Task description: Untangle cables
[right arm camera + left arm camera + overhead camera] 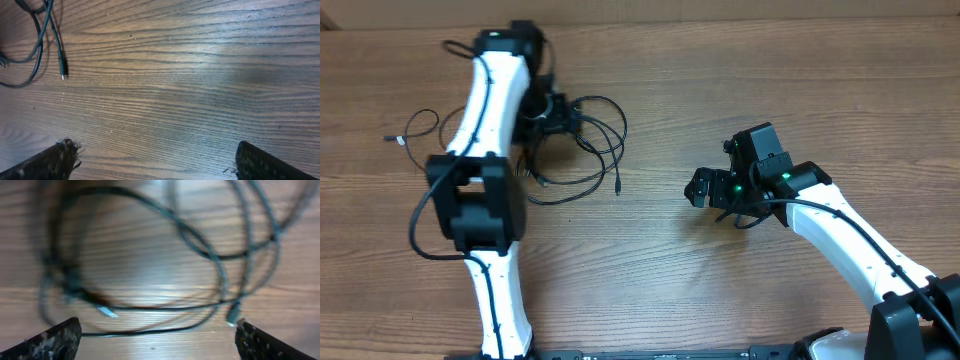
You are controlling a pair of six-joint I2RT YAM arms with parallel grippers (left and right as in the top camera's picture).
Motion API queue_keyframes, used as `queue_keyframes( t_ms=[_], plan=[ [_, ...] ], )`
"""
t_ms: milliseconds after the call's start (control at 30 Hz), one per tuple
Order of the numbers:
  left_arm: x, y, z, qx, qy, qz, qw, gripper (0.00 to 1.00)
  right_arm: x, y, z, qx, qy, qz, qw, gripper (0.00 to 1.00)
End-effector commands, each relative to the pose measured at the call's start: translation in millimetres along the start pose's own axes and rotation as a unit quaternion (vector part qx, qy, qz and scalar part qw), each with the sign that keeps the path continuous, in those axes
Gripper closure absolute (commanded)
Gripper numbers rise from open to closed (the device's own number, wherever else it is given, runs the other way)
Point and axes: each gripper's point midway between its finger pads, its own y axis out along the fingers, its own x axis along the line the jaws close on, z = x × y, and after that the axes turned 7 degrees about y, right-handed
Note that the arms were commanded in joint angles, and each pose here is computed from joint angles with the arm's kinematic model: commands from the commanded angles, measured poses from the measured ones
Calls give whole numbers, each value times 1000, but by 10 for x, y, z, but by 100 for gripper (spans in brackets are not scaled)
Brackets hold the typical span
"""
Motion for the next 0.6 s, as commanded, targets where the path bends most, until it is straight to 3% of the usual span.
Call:
queue_keyframes(
  t_ms=[0,267,567],
  plan=[
    [-439,-40,26,-12,64,8,998,1,-19,3,-23,-5,1,4,1000,0],
    [-882,210,94,-11,81,7,997,0,-19,3,-23,-5,1,4,1000,0],
    [-780,753,194,3,77,-11,997,0,-19,3,-23,-5,1,4,1000,0]
  ],
)
